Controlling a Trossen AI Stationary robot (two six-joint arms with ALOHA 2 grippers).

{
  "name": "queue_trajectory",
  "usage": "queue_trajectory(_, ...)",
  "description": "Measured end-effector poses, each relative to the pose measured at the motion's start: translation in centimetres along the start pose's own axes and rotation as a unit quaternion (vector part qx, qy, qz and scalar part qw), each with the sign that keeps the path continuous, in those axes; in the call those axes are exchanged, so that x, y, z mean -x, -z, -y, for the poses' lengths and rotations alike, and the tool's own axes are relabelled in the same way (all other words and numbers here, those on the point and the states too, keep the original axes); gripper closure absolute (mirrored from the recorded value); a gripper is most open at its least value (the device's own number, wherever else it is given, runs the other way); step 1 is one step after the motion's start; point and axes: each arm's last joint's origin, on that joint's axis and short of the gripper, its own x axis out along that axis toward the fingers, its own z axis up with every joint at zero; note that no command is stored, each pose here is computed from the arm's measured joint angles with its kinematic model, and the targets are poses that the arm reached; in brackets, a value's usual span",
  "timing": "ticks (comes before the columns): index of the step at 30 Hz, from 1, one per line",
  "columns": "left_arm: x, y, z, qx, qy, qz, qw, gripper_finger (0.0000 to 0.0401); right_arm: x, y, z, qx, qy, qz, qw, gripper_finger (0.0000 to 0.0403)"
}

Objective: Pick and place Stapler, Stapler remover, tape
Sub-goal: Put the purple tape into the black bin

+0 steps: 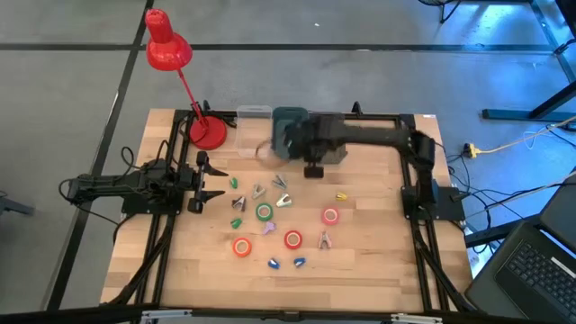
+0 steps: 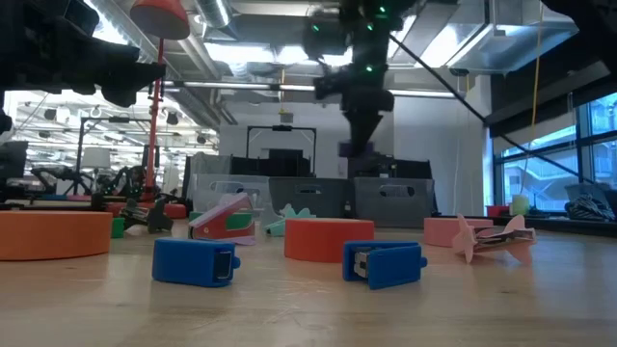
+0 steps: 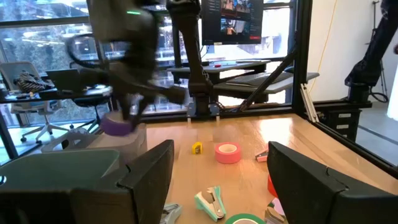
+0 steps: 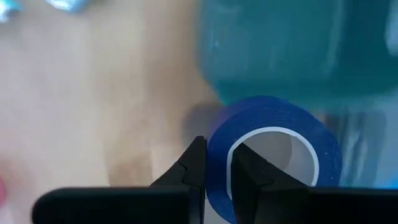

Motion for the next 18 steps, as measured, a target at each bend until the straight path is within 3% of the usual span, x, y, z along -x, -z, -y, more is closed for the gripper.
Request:
queue_trajectory(9, 0.0, 0.0, 0.0, 0.000, 0.000, 0.000, 1.000, 0.0153, 0.8, 4.6, 9.4, -0.141, -0.059, 0.050, 0.987, 0.0364)
queue_trajectory(18, 0.0, 0.0, 0.0, 0.000, 0.000, 0.000, 1.000, 0.0153, -2.3, 5.2, 12.3, -0.171, -0.103, 0.067, 0.978, 0.0364)
